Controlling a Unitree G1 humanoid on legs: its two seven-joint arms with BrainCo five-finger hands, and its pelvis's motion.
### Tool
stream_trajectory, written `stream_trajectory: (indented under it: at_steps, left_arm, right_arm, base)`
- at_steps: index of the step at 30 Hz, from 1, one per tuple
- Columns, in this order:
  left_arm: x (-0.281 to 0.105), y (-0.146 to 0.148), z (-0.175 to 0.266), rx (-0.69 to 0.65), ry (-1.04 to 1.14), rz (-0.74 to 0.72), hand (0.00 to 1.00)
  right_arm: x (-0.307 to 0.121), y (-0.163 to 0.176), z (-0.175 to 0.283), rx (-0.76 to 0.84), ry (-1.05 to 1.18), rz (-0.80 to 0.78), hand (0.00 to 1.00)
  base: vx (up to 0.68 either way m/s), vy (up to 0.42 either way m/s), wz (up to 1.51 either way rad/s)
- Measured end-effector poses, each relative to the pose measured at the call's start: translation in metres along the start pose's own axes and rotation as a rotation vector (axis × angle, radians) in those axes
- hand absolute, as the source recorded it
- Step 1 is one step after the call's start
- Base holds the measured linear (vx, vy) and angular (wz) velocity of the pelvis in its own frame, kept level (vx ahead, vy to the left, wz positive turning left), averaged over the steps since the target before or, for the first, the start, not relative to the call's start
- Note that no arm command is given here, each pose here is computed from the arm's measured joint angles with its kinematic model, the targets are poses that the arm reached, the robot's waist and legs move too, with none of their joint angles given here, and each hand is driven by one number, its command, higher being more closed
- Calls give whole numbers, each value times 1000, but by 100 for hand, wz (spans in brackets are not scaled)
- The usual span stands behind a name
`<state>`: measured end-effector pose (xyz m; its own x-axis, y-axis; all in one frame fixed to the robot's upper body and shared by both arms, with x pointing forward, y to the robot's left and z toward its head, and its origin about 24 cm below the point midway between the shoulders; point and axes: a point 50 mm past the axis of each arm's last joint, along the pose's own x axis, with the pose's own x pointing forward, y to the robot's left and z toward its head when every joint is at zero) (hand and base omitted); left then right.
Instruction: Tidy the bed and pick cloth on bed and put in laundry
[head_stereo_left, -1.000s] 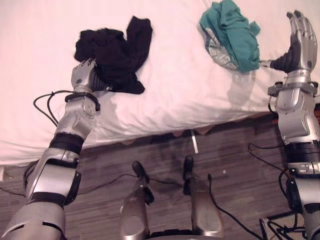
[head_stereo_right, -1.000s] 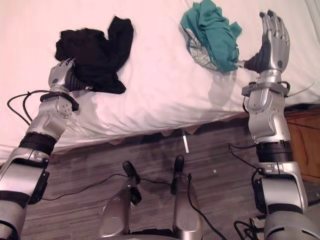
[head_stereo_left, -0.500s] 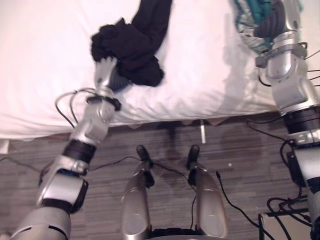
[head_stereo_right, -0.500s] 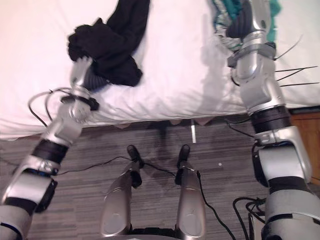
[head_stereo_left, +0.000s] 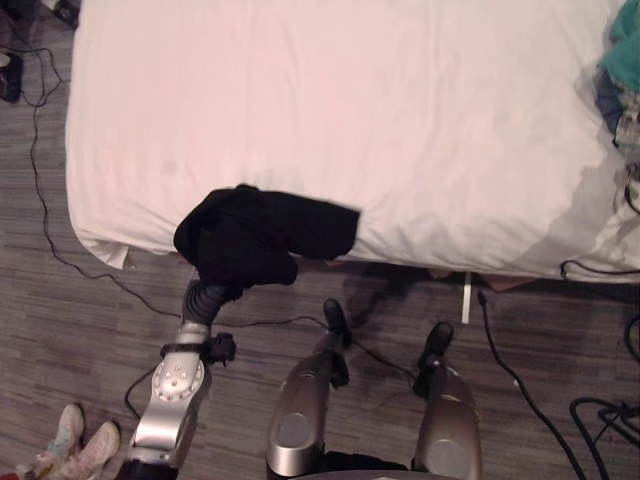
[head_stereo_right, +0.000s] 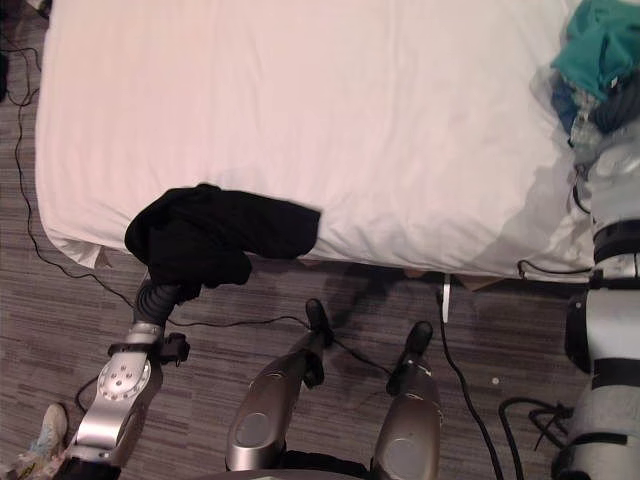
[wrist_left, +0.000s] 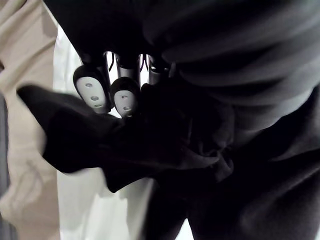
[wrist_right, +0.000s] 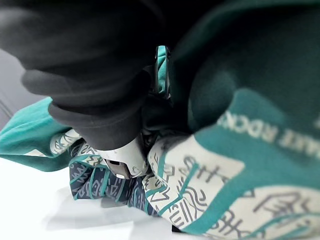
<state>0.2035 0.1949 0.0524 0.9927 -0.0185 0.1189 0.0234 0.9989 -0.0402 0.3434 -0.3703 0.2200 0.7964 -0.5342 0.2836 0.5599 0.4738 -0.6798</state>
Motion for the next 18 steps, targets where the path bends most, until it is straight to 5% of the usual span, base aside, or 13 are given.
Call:
stream_trajectory:
  at_steps: [5, 11, 18]
  left_arm:
    - [-19, -5, -17, -123, 68, 71, 100]
    - [-36, -16, -52, -186, 239, 250, 100]
    - [-73, -18, -89, -135, 463, 371, 100]
  right_arm:
    - [-154, 128, -65, 373, 160, 284, 100]
    - [-299, 167, -81, 521, 375, 546, 100]
    - [-360, 188, -107, 459, 544, 772, 100]
  base:
    - [172, -54, -3]
    - [54, -41, -28]
    - [-50, -9, 34]
